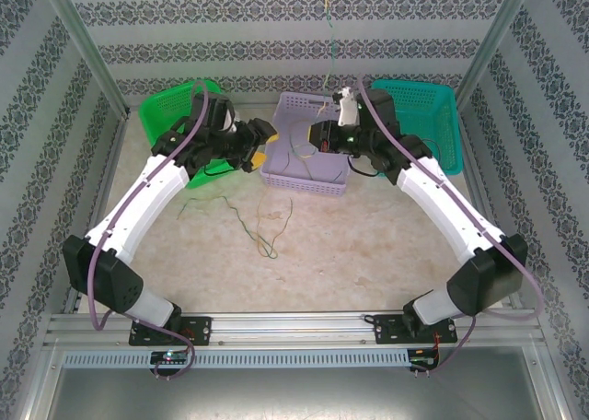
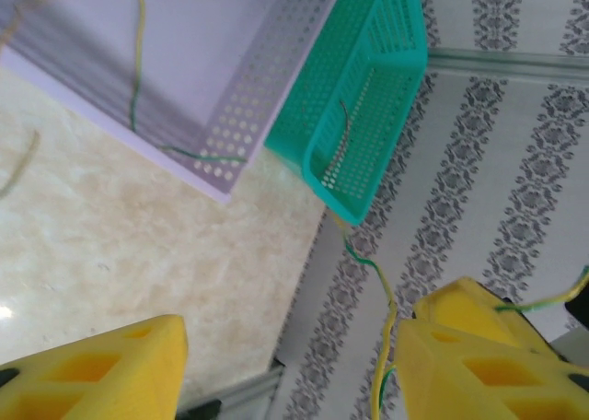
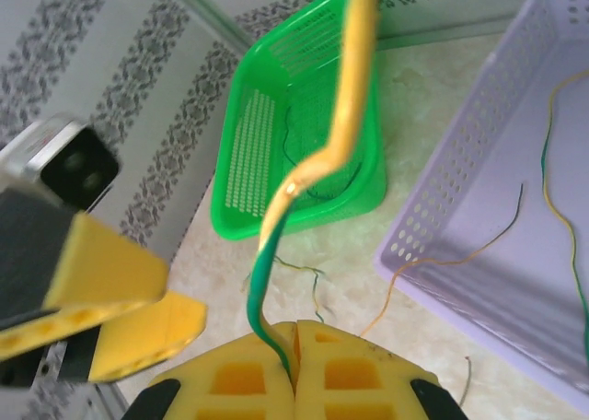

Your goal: Untangle the cables

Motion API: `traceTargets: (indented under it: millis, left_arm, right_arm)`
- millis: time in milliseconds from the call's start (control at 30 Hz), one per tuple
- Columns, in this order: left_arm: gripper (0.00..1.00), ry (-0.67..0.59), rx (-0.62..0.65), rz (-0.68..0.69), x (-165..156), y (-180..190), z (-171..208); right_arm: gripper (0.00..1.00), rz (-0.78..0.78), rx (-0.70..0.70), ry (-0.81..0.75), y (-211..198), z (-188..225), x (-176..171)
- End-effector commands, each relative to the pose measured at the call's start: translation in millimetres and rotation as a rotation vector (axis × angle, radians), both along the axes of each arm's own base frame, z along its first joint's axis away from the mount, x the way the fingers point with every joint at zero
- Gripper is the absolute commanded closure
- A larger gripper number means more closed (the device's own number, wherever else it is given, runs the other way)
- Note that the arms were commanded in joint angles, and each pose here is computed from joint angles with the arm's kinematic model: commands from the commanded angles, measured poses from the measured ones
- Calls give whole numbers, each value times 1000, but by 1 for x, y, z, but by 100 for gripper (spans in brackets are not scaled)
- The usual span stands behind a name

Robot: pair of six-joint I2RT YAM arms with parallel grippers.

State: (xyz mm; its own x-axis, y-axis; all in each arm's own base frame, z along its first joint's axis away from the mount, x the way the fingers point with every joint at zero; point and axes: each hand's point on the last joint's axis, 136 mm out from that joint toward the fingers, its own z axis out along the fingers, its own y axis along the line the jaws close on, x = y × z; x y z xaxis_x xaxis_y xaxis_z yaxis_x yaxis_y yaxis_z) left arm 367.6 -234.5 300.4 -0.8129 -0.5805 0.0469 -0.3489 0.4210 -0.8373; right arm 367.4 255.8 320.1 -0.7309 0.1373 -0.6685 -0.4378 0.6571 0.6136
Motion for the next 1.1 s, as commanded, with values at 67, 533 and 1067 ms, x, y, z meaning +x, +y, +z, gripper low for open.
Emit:
traceTargets:
  millis: [67, 533, 1067]
  left_arm:
    - [51, 86, -140, -167, -10, -37, 5]
    - [55, 98, -156, -266, -18, -54, -7]
    - [100, 44, -14, -137, 3, -37, -32]
  right_arm:
    - [100, 181, -69, -173, 11, 0, -12]
    - [100, 262, -86, -135, 25, -19, -18]
    - [100, 247, -91, -74, 23, -27, -40]
